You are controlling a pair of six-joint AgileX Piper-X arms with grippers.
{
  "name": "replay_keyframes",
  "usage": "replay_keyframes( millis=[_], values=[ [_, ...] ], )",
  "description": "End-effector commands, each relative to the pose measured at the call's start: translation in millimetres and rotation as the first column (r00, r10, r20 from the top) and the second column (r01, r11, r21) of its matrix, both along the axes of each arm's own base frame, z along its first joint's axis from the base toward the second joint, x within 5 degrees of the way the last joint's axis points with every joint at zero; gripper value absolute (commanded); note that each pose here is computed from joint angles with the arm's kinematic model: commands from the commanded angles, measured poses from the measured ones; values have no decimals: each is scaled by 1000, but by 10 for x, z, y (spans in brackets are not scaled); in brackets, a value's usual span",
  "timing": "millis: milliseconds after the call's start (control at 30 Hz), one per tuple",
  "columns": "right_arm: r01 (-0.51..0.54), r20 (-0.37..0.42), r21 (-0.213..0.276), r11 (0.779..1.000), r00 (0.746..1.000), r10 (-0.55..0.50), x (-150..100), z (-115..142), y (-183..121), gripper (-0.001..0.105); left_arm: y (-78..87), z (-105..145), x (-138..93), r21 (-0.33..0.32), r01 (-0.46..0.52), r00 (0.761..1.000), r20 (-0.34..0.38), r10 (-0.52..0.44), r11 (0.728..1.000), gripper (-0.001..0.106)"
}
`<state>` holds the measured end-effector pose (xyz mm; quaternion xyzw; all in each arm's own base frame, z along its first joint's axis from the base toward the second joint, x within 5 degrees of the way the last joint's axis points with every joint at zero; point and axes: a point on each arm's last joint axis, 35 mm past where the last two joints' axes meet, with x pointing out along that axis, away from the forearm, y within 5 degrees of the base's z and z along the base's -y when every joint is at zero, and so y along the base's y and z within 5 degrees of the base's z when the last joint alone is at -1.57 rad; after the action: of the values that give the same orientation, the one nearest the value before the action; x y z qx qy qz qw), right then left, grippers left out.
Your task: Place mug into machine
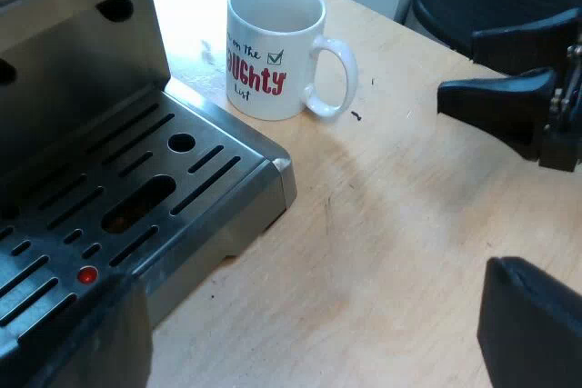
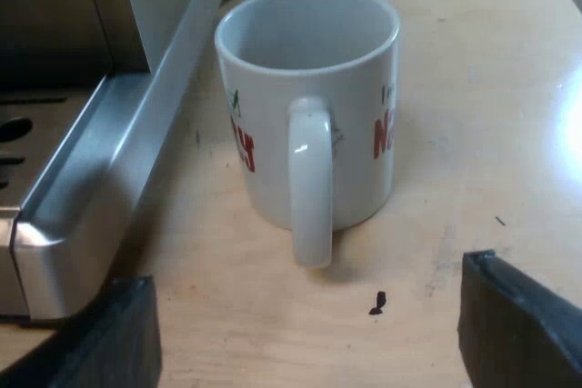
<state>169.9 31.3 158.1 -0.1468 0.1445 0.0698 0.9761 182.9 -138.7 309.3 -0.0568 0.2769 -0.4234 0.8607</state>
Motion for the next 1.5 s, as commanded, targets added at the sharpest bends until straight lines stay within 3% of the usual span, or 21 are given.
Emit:
replay_keyframes(
  millis=[33,833,1167,1267,1333,1500],
  values=[
    [-4,23,-9,1000,1000,4,66,15,15,69,-14,45,6,-16,-8,1000,16,8,1000,74],
    [13,-54,19,1000,998,-12,893,-222,184,69,-14,45,6,-16,-8,1000,16,8,1000,74],
    [46,-82,0,999,996,-46,1003,-323,189,68,-15,46,4,-18,-1,1000,16,1,1000,74],
    [48,-82,-1,999,995,-47,1003,-323,188,62,-15,46,4,-18,1,1000,16,0,1000,74],
    [55,-81,-4,998,995,-55,1003,-323,186,44,-15,46,4,-18,1,1000,16,0,1000,74],
    [65,-77,-7,998,995,-65,1005,-319,182,21,-15,46,4,-18,1,1000,16,0,1000,74]
  ],
)
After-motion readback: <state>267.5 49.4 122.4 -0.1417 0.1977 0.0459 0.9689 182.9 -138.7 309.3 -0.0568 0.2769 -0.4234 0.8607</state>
